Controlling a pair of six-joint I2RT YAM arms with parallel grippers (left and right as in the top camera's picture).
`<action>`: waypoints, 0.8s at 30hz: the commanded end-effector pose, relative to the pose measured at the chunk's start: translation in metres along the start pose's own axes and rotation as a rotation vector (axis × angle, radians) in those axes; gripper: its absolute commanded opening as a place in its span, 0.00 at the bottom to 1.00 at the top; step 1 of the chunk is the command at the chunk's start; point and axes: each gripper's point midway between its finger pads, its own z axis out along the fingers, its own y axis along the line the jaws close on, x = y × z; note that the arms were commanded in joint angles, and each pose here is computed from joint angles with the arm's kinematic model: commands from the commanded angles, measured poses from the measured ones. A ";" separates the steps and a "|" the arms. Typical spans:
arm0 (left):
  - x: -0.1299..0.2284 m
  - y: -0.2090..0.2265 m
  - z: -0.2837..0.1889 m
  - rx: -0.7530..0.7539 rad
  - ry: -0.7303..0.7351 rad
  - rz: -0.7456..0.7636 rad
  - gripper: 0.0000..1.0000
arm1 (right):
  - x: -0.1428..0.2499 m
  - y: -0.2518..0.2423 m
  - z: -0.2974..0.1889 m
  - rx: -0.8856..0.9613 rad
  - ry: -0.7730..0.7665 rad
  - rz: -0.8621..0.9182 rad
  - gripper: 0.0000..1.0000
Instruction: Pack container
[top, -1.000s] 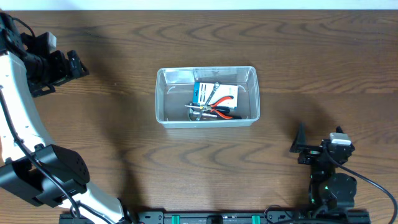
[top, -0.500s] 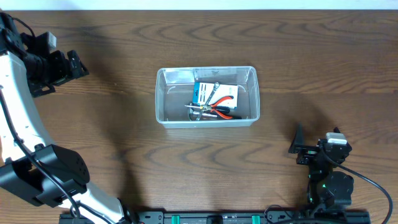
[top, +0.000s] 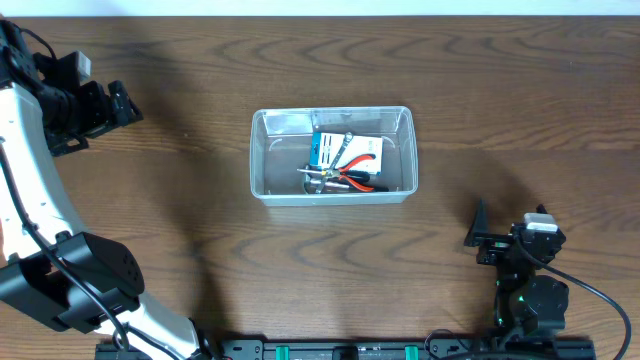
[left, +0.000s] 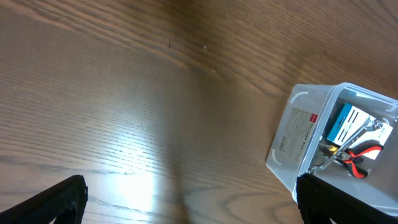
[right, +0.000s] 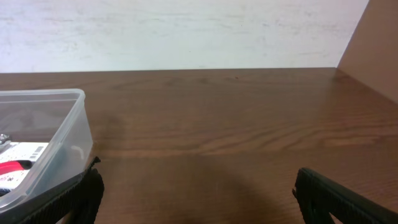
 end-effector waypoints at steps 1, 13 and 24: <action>0.000 0.002 0.004 -0.007 0.011 0.003 0.98 | 0.000 -0.002 0.000 0.007 -0.005 -0.010 0.99; 0.000 0.002 0.004 -0.007 0.011 0.003 0.98 | -0.021 -0.002 0.003 0.010 -0.139 0.007 0.99; 0.000 0.002 0.004 -0.007 0.011 0.003 0.98 | -0.004 -0.002 0.004 0.009 -0.073 -0.002 0.99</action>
